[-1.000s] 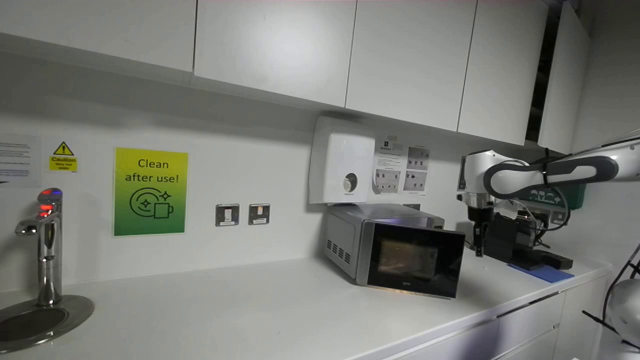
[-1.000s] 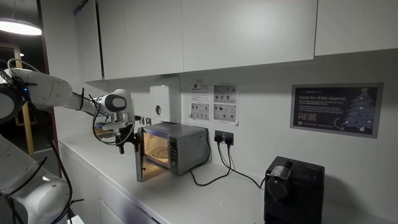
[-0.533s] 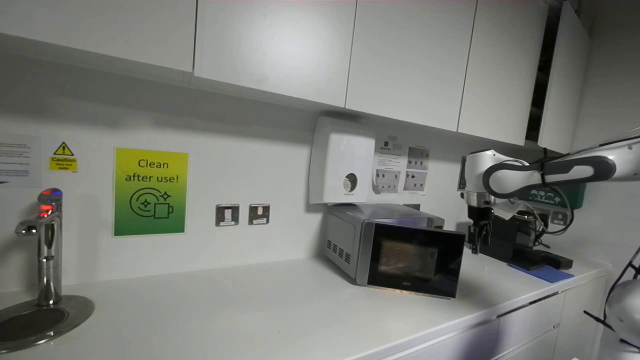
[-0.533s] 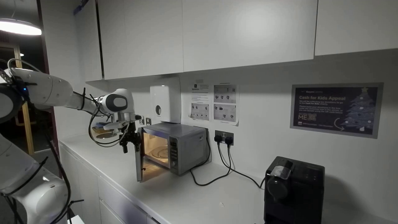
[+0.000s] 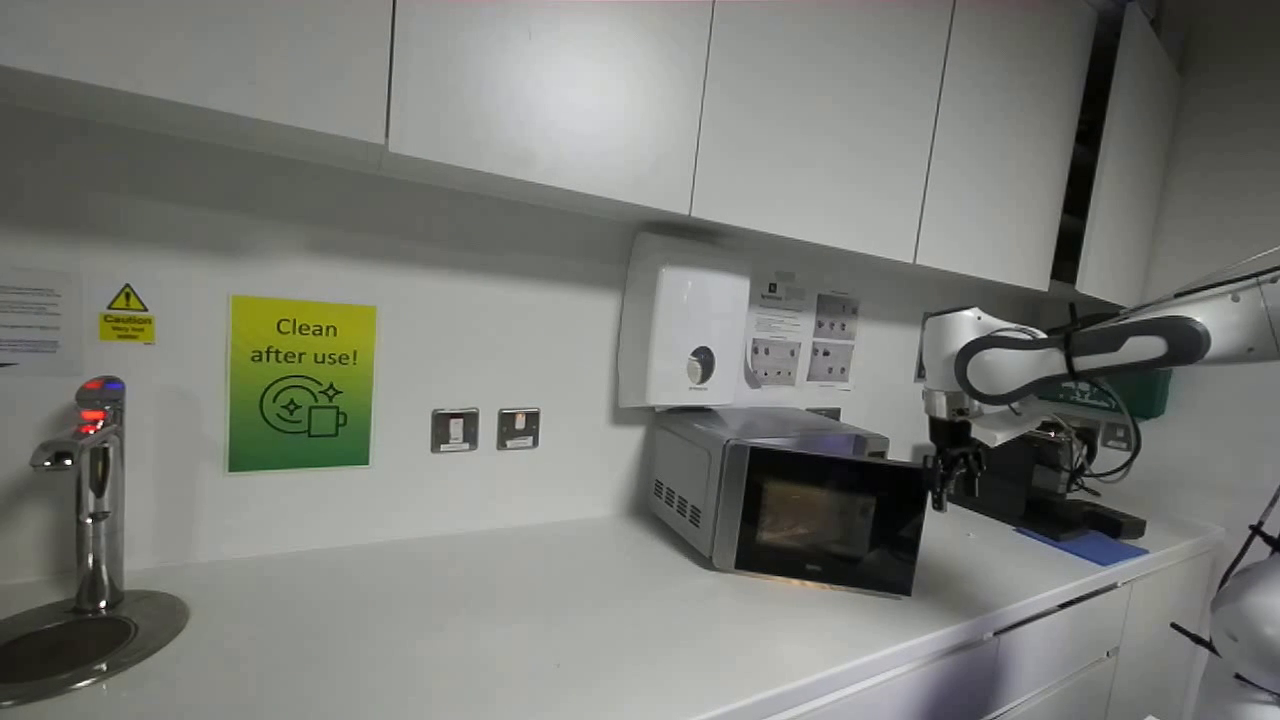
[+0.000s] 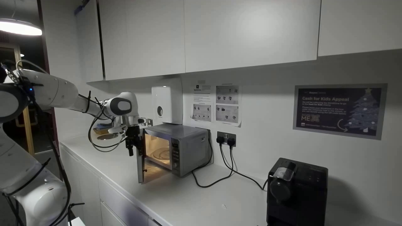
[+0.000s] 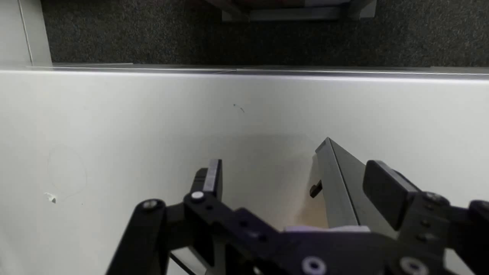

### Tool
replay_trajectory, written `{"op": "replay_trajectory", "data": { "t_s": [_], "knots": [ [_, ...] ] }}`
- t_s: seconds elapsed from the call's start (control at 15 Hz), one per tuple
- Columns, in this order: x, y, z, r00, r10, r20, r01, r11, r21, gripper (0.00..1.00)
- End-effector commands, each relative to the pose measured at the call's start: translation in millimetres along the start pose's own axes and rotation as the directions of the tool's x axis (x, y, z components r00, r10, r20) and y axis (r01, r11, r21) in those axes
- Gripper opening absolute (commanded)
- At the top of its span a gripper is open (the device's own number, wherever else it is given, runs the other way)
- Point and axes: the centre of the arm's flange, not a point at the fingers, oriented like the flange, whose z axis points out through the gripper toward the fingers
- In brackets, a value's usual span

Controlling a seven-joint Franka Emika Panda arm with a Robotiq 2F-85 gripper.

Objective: Close the microwave door fully

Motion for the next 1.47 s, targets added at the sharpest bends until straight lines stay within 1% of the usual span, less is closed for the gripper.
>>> {"op": "replay_trajectory", "data": {
  "t_s": [0.0,0.33,0.73,1.13,1.4],
  "knots": [
    [15.3,7.0,-0.7,0.998,0.067,-0.02,-0.067,0.998,-0.021,1.0],
    [24.1,20.2,-6.8,0.993,0.112,-0.035,-0.113,0.993,-0.025,1.0],
    [39.3,33.4,-11.9,0.989,0.125,-0.08,-0.127,0.992,-0.022,1.0],
    [57.5,27.8,-2.8,0.989,0.111,-0.096,-0.112,0.994,-0.007,1.0],
    [67.1,25.7,0.2,0.99,0.105,-0.091,-0.106,0.994,-0.009,1.0]
  ]
}}
